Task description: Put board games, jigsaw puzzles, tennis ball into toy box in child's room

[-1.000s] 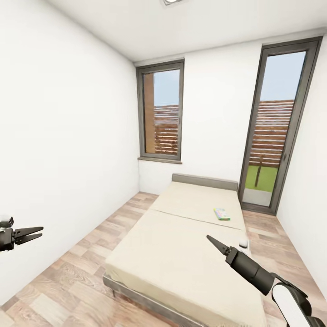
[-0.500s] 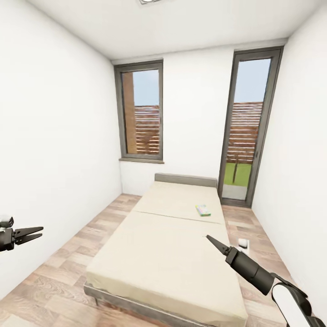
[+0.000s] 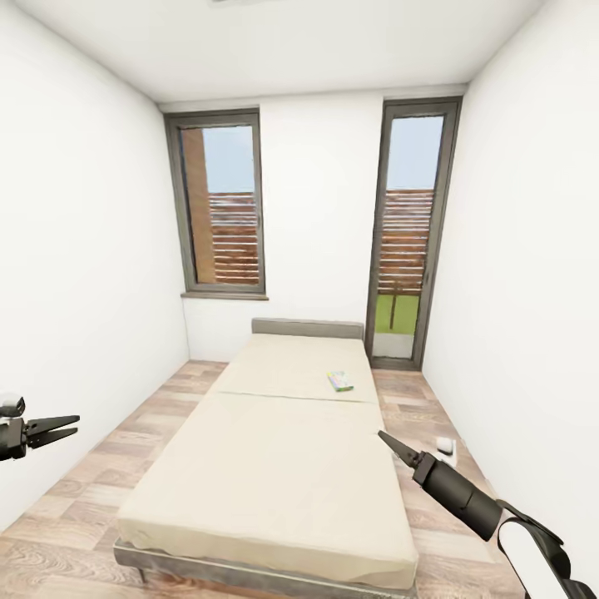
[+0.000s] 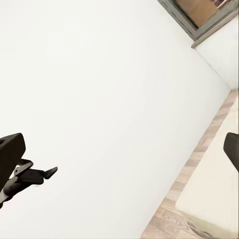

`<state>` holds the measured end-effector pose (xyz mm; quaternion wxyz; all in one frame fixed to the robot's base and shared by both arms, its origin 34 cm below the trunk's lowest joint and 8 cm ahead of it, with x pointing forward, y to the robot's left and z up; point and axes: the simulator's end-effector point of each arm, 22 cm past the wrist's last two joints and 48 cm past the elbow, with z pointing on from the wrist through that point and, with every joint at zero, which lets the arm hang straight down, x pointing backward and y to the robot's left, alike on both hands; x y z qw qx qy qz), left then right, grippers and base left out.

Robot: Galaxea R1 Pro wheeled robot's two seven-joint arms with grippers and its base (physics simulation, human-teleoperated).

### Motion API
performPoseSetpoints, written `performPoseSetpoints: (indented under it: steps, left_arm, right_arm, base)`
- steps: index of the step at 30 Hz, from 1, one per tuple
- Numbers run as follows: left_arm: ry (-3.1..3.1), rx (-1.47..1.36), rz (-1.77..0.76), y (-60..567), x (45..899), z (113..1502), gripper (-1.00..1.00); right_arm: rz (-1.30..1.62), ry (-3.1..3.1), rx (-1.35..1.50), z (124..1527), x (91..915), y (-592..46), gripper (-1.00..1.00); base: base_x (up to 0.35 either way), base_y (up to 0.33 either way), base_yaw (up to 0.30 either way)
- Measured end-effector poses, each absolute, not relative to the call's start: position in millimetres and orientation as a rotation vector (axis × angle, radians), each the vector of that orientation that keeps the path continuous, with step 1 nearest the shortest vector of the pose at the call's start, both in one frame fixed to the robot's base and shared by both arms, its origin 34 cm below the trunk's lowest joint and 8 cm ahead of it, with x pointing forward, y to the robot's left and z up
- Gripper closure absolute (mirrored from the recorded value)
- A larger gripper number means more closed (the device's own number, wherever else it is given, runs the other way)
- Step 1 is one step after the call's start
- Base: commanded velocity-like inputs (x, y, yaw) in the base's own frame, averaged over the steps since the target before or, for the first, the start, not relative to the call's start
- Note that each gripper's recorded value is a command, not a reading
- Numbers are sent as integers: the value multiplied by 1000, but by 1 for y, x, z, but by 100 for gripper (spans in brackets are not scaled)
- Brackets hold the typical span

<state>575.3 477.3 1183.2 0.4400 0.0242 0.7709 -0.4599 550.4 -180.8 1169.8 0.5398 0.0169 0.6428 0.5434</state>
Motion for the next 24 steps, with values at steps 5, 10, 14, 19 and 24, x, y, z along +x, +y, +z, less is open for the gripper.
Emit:
performPoseSetpoints:
  steps: [5, 10, 14, 19, 24]
  left_arm:
    - [1915, 60, -1143, 477, 575, 1183, -100]
    - [1917, 59, -1143, 477, 576, 1182, -100]
    - [1919, 58, -1145, 477, 576, 1181, -100]
    - [1920, 57, -1145, 477, 577, 1180, -100]
    - [1920, 56, -1145, 477, 577, 1180, -100]
  right_arm:
    - [1291, 1529, 40, 1170, 551, -181, -100]
    - [1290, 1531, 41, 1169, 551, -181, -100]
    - [1291, 1534, 45, 1167, 552, -181, -100]
    - [1288, 1535, 44, 1166, 552, -181, -100]
    - [1285, 1535, 42, 1166, 552, -181, -100]
  base:
    - [0, -84, -229]
    - [0, -218, -83]
    - [0, -209, -29]
    - [0, -77, -9]
    - [0, -20, -2]
